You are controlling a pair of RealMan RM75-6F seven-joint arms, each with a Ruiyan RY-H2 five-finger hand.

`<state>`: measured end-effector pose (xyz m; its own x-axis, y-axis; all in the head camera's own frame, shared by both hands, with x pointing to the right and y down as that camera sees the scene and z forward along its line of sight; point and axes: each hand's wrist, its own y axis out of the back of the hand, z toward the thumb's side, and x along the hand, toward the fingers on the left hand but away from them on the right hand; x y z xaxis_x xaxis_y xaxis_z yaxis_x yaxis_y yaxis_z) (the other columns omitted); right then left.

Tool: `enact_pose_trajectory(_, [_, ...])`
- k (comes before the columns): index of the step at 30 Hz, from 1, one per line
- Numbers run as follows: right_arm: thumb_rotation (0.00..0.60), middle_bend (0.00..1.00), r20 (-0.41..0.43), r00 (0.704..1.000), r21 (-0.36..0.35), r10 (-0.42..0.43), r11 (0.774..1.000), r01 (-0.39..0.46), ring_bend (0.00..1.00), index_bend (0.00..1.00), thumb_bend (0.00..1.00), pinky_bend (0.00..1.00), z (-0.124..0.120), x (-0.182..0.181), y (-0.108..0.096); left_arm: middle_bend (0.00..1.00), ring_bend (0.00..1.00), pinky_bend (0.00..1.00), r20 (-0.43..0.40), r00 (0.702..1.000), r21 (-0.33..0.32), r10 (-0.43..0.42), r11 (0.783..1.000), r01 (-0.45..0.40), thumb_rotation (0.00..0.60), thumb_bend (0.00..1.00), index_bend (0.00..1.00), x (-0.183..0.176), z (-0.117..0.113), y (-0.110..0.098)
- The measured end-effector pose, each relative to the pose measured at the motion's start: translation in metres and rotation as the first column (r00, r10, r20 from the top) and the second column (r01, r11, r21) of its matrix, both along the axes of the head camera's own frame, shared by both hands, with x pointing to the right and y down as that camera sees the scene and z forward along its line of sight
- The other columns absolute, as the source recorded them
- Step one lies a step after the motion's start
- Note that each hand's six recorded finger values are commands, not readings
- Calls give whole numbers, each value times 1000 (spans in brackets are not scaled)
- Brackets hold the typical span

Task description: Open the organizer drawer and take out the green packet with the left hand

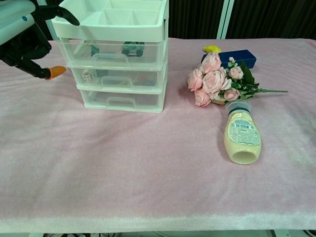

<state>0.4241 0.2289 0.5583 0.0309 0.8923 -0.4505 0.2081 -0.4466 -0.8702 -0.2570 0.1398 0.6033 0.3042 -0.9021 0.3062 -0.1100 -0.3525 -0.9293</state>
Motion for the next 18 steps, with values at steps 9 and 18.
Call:
enact_pose_trajectory(9, [600, 0, 0, 1000, 1, 0, 1000, 0, 0, 0, 45, 121, 0, 0, 0, 939, 871, 979, 22, 999, -44, -30, 999, 31, 600, 299, 214, -1, 9, -2])
enact_pose_trajectory(18, [600, 0, 1, 1000, 0, 1, 1000, -1, 0, 0, 45, 121, 0, 0, 0, 940, 871, 979, 21, 999, -58, -34, 998, 35, 600, 300, 217, 1, 13, -2])
